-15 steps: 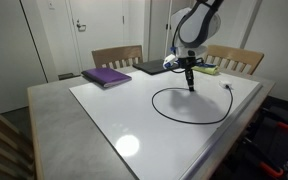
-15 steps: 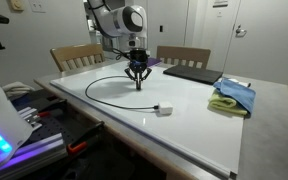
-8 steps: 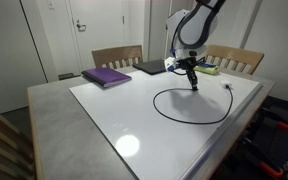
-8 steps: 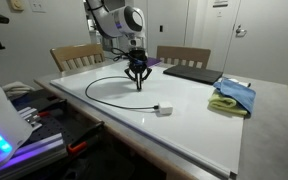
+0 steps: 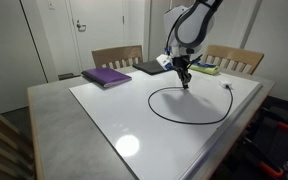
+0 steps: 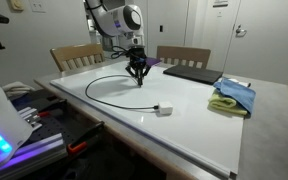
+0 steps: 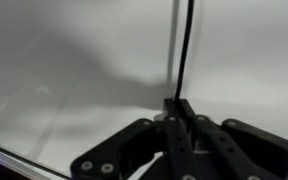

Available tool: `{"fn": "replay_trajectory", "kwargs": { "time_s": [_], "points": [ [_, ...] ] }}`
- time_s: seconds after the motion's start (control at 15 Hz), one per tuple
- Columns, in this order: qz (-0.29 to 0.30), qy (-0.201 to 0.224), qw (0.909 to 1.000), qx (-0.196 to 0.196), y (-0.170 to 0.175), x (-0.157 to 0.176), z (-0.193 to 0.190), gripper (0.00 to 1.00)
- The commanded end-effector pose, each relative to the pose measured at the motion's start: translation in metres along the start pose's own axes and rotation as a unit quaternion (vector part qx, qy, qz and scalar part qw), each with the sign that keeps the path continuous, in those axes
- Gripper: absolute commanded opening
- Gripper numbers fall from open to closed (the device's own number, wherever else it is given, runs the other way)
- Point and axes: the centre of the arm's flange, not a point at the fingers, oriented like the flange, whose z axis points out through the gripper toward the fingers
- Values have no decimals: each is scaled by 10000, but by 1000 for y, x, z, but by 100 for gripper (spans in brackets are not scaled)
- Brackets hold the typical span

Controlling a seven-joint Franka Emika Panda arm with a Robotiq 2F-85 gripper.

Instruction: Move both ends of the charger to opposite sides

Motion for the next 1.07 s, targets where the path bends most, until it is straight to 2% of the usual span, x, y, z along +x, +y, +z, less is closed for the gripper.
{"fn": "replay_trajectory", "kwargs": {
  "time_s": [0.0,0.13,0.33,0.4,0.53,0.73,0.8,0.87,1.0],
  "points": [
    [-943,-200,9950,250,-11,-13,-17,2],
    [-1441,-173,9886,393,-12,-30,-27,2],
    [-2191,-154,9736,629,-13,-55,-44,2],
    [-1734,-188,9834,502,-6,-41,-39,9],
    [-1980,-209,9782,594,-5,-51,-47,9],
    [-2047,-204,9768,603,-4,-52,-47,9],
    [-2050,-203,9767,603,-5,-52,-47,2],
    [-2206,-242,9729,642,-5,-54,-48,2],
    [-2847,-236,9542,891,-4,-63,-54,2]
  ]
}}
